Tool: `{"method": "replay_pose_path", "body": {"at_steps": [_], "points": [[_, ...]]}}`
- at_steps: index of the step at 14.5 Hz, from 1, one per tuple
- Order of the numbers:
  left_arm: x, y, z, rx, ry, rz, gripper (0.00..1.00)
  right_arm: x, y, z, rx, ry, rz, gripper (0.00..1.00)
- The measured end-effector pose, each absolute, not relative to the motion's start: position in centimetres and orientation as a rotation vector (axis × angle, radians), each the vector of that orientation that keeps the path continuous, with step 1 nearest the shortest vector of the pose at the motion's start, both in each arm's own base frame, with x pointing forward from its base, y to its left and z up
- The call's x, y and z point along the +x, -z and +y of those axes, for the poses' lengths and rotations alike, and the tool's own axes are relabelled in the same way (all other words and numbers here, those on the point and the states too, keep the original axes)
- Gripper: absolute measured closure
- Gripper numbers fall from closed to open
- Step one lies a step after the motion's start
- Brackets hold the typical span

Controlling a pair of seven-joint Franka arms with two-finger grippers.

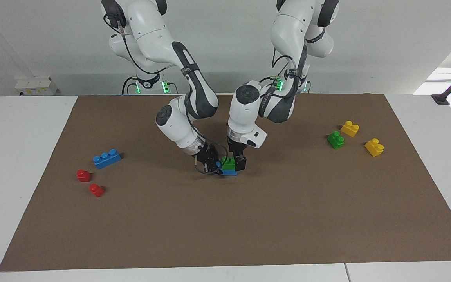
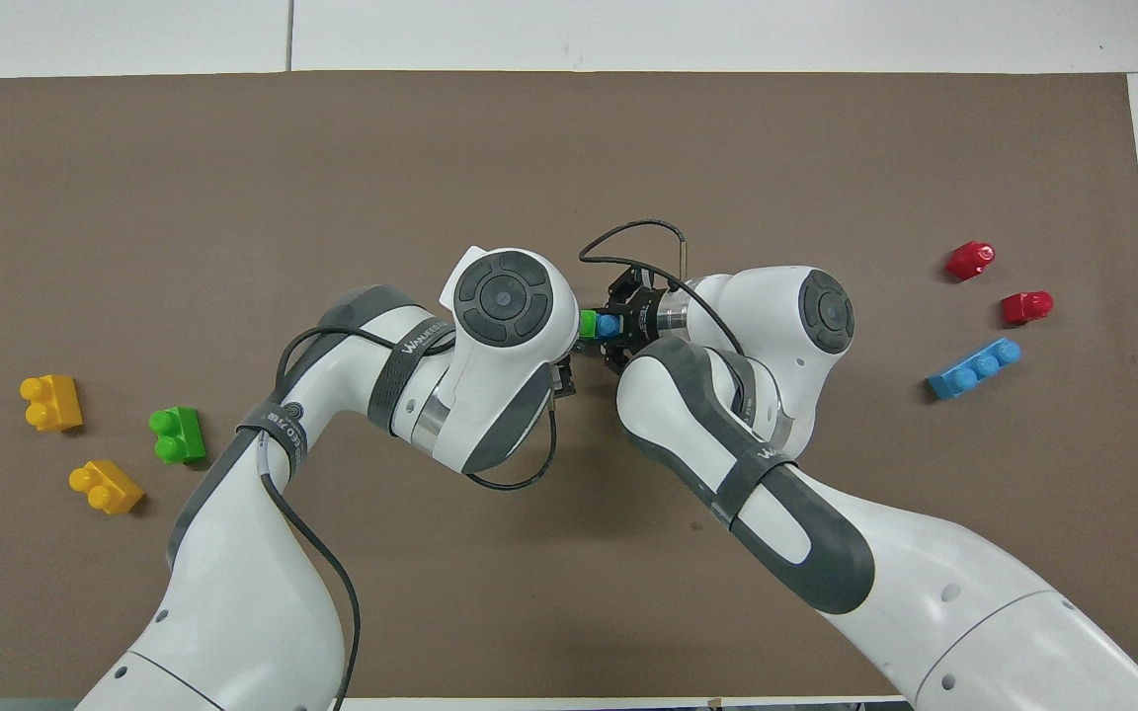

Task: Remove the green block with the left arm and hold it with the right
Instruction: 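Hold the joined block firmly with the left gripper and the right gripper, then pull the green block away with the left gripper while the right gripper takes blue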

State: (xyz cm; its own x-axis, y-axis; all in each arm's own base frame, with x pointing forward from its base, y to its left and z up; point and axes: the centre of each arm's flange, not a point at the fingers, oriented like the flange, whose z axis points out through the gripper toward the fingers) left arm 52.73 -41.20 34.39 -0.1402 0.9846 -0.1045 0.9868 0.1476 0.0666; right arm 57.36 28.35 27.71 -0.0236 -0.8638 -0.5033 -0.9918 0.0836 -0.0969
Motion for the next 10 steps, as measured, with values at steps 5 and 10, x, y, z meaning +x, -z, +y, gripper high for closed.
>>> {"method": "replay_pose_path", "body": {"at_steps": [5, 10], "points": [[52.88, -34.85, -41.52, 2.013, -0.048, 2.212, 0.63, 57.13, -27.64, 28.76, -1.835, -0.385, 1.926, 0.65], [52.85, -35.10, -41.53, 2.018, -0.057, 2.205, 0.63, 57.17, -27.75, 28.80, -1.834, -0.381, 1.922, 0.65]]}}
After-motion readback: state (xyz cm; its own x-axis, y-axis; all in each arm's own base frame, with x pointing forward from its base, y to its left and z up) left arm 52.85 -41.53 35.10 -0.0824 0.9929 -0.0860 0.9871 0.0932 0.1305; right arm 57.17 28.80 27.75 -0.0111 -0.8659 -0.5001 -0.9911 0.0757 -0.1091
